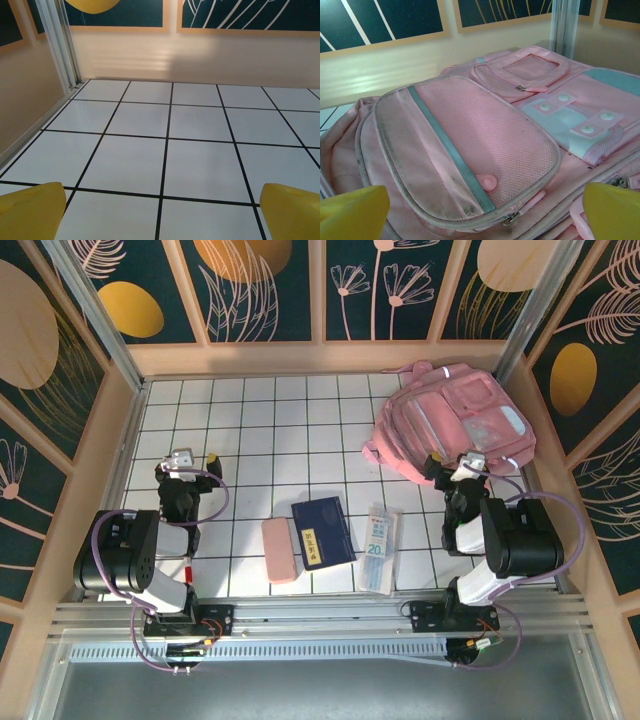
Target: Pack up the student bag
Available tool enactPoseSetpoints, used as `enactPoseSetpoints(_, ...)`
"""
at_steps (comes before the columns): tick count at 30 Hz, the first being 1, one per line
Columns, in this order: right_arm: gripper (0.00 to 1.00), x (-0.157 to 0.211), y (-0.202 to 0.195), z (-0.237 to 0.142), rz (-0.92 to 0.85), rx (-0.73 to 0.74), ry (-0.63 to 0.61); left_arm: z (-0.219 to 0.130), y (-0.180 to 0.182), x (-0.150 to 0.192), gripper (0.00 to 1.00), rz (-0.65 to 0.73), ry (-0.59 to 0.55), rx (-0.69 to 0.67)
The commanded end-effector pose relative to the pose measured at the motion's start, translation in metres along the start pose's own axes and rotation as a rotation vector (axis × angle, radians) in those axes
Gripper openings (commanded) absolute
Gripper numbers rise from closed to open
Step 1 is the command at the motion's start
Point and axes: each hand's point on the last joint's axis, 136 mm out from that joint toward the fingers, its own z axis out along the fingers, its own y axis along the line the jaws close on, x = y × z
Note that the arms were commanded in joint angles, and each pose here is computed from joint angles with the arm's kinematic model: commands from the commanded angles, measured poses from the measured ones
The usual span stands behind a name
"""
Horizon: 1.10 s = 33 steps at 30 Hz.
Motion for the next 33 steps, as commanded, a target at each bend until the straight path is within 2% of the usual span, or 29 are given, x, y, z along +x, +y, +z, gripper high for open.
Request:
enactPoseSetpoints(1,0.99,-0.01,0.003,0.002,0.0,-0.008,-0.034,0.002,-0.001,-0.013,0.99,-0.023,-0.041,0.009)
enactPoseSetpoints(11,0.99,-0.011,0.002,0.001,0.001,-0.009,-0.039,0.003,-0.001,-0.013,0.99,-0.025,-0.039,0.009)
enactPoseSetpoints(15,0.99,-0.025,-0.001,-0.001,0.011,0.028,-0.025,0.004,-0.001,-0.024,0.99,-0.027,-0.046,0.004)
enactPoseSetpoints(19,0.99,-0.058,-0.017,-0.008,0.22,0.193,0.089,0.011,0.005,-0.039,0.99,-0.08,0.135,-0.058)
enactPoseSetpoints(22,0.97,-0.065,-0.012,-0.023,0.377,0.258,0.178,-0.006,0.0,-0.063,0.99,-0.221,0.137,-0.034)
enactPoseSetpoints(24,0.9,-0.056,0.005,-0.026,0.389,0.214,0.302,-0.02,-0.02,-0.08,0.99,-0.351,0.167,0.073)
enactPoseSetpoints(26,0.89,-0.049,0.03,-0.024,0.379,0.146,0.414,-0.033,-0.044,-0.097,0.99,-0.385,0.188,0.212)
enactPoseSetpoints(27,0.88,-0.045,0.044,-0.023,0.4,0.085,0.469,-0.038,-0.046,-0.097,0.99,-0.416,0.2,0.227)
enactPoseSetpoints(29,0.83,-0.037,0.089,-0.017,0.406,-0.137,0.603,-0.049,-0.062,-0.09,0.99,-0.404,0.241,0.324)
enactPoseSetpoints(30,0.81,-0.036,0.103,-0.014,0.375,-0.186,0.642,-0.051,-0.067,-0.084,0.99,-0.393,0.272,0.353)
enactPoseSetpoints(33,0.81,-0.023,0.124,0.0,0.157,-0.175,0.704,-0.052,-0.079,-0.061,0.99,-0.443,0.438,0.385)
